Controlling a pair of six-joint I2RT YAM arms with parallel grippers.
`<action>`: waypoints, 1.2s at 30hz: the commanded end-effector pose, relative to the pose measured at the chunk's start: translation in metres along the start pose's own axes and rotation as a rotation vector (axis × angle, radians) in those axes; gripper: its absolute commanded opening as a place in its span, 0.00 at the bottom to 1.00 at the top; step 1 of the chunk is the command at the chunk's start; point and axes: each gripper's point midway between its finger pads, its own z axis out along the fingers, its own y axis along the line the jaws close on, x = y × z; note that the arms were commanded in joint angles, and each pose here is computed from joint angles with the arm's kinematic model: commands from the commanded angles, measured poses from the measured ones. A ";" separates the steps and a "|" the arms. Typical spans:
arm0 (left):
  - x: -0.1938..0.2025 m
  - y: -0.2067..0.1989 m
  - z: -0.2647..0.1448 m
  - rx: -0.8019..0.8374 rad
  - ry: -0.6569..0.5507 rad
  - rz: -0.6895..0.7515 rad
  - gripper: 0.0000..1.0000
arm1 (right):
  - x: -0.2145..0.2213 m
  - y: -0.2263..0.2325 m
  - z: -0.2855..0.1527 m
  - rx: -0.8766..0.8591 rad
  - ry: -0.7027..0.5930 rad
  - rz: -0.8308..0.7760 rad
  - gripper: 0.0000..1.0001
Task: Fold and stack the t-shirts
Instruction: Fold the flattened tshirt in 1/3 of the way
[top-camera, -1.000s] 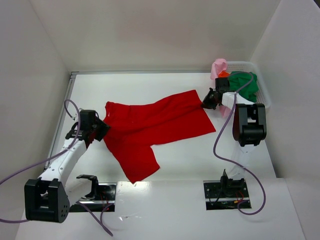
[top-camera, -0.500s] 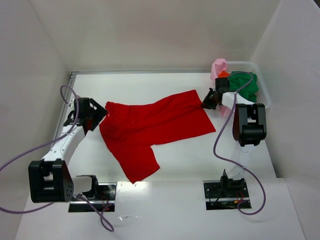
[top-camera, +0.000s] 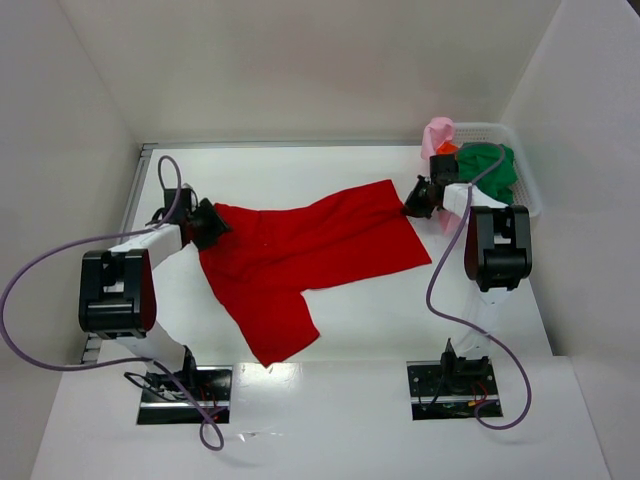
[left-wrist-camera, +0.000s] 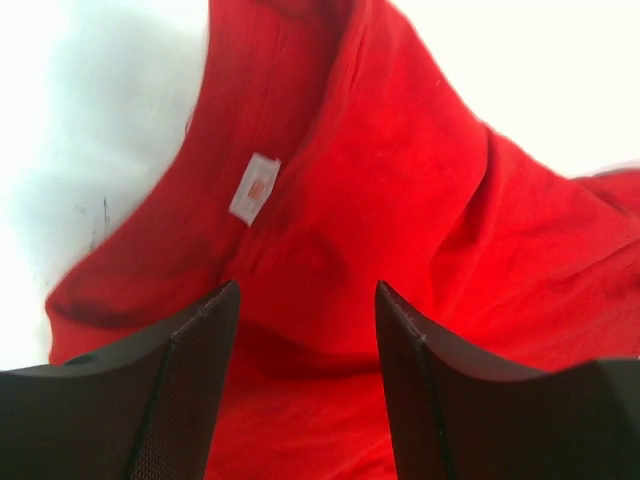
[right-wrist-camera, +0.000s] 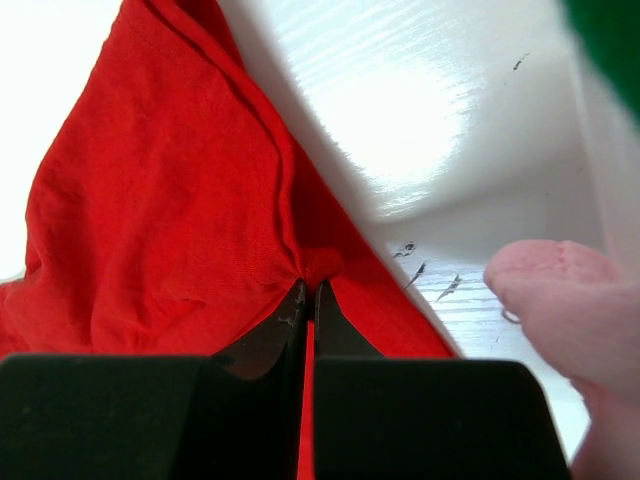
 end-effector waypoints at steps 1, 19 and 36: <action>-0.028 -0.016 0.000 0.077 -0.065 0.053 0.64 | -0.002 0.001 0.005 0.004 0.007 -0.002 0.02; -0.023 0.002 0.028 0.062 -0.003 0.044 0.57 | -0.001 0.001 0.012 0.001 0.020 -0.001 0.02; -0.056 0.001 0.012 0.064 -0.092 0.023 0.11 | -0.013 0.005 0.009 0.005 -0.008 -0.005 0.00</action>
